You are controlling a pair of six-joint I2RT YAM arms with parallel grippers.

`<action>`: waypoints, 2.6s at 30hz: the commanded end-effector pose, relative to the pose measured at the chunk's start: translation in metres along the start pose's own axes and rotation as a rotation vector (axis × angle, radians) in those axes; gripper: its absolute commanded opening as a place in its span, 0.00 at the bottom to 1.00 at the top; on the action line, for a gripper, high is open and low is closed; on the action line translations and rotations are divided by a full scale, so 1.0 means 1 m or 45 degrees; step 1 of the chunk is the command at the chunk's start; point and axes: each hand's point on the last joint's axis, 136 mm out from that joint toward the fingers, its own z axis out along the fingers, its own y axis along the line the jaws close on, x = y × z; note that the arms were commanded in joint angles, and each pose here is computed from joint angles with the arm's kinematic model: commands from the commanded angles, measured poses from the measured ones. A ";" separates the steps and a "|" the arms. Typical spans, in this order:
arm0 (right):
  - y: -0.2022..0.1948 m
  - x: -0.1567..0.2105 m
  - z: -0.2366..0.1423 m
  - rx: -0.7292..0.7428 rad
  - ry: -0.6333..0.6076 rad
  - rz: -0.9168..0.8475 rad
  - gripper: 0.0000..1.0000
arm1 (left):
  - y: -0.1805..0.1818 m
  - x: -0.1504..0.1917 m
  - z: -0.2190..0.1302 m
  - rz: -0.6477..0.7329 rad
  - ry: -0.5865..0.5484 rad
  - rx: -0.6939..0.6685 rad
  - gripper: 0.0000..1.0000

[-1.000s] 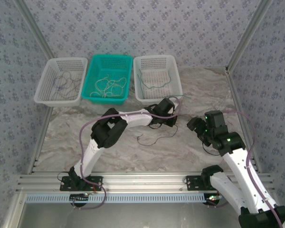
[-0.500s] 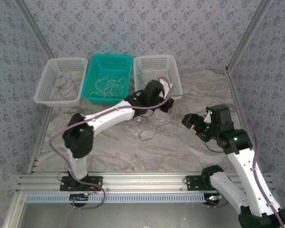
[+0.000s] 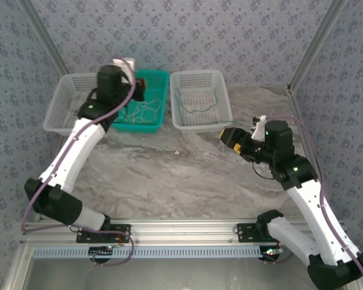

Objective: Untangle the cables

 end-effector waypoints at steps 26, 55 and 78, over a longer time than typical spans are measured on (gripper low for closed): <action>0.049 0.018 0.043 0.005 0.110 -0.226 0.84 | 0.242 -0.148 -0.068 0.015 -0.399 -0.666 0.00; 0.009 0.004 0.026 0.187 -0.114 -0.280 0.84 | 0.239 -0.056 -0.051 -0.559 -0.257 -0.430 0.50; -0.236 -0.092 0.005 1.107 -0.629 -0.635 0.84 | 0.094 0.200 -0.100 -0.113 0.150 -0.509 0.91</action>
